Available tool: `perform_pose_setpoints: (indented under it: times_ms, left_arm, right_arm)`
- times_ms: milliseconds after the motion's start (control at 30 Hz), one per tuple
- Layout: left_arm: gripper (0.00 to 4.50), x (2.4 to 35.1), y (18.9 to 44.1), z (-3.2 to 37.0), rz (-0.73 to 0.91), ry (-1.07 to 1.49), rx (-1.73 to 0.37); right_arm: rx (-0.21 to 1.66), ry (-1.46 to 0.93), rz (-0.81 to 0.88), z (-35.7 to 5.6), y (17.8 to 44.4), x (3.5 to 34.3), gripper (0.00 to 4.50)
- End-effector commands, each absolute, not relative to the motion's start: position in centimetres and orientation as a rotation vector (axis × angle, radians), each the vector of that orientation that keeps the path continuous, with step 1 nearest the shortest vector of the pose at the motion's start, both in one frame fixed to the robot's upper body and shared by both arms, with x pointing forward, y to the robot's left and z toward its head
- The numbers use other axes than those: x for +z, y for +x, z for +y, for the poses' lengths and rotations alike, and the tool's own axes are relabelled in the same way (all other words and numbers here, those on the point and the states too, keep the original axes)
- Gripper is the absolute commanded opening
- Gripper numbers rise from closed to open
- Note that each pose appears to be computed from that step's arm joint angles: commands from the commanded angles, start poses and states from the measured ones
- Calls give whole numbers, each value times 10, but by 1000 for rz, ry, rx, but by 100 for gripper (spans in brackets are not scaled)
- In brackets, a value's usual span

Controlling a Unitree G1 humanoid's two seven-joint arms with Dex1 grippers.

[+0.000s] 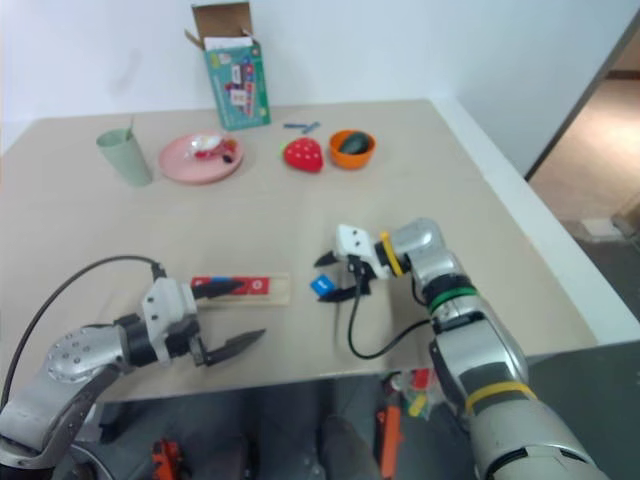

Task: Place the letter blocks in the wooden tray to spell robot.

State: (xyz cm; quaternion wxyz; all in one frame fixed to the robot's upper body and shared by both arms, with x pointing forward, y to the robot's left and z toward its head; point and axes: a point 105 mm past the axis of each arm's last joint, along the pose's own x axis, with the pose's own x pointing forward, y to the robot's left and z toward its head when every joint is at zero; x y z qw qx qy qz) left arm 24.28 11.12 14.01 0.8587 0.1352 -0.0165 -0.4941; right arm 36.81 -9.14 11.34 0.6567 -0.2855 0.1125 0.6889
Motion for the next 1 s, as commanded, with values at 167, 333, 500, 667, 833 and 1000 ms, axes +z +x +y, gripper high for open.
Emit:
perform_pose_setpoints:
  times_ms: [167,333,500,667,833,1000]
  left_arm:
    - [450,147,241,110,-70,303,-1044]
    - [450,146,241,109,-66,301,-1053]
    - [450,145,239,108,-63,299,-1060]
    - [450,145,240,109,-60,301,-1059]
    - [450,144,244,117,-57,296,-1008]
    - [450,144,246,122,-62,284,-964]
  right_arm:
    - [1562,-645,254,-94,366,115,390]
    - [1562,-643,259,-96,365,114,308]
    - [1568,-628,248,-94,362,115,170]
    - [1560,-608,230,-90,361,120,170]
    - [1445,-447,185,-69,364,151,170]
    - [1297,-417,161,-58,355,169,170]
